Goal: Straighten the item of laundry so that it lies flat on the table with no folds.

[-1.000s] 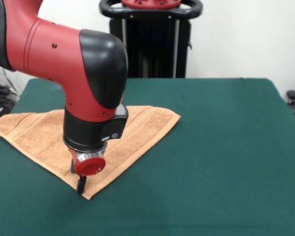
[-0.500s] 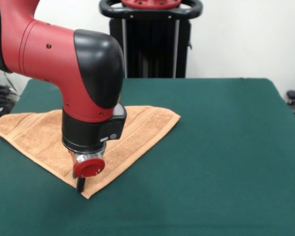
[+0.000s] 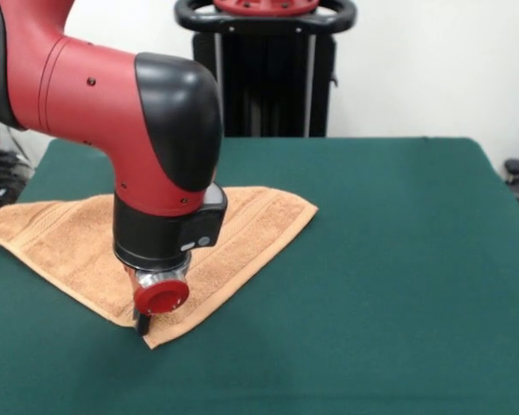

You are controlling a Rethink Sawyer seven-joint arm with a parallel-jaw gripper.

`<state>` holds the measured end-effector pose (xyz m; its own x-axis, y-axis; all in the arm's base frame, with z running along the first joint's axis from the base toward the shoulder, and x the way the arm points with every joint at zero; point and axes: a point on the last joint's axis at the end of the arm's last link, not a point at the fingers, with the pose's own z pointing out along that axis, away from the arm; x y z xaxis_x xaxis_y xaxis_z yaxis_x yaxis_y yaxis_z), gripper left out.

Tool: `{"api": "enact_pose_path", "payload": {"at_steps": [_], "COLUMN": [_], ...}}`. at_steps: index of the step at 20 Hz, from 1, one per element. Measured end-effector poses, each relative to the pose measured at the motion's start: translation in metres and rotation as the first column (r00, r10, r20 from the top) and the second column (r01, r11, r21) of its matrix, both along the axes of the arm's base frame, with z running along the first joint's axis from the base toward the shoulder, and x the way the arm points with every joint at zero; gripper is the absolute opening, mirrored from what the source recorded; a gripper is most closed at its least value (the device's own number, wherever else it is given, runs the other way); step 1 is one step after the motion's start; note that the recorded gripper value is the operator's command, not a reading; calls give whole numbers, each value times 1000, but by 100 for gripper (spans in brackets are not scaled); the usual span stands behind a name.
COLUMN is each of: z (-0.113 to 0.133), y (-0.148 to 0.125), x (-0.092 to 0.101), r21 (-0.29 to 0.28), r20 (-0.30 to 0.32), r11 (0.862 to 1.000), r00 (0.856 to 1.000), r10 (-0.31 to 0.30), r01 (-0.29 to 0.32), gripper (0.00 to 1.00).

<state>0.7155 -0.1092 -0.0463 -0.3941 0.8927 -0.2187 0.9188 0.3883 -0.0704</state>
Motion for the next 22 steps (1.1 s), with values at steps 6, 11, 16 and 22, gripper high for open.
{"api": "enact_pose_path", "payload": {"at_steps": [6,11,16,22], "z": [0,7,41,94], "y": [4,13,18,24], "x": [0,-9,-39,-75], "r21": [-4,1,12,16], "r20": [-2,-30,-148,-294], "r11": [1000,1000,1000,998], "r00": [1000,999,989,954], "r10": [9,12,-17,-58], "r01": [-9,-12,19,66], "gripper": [0,0,0,0]}}
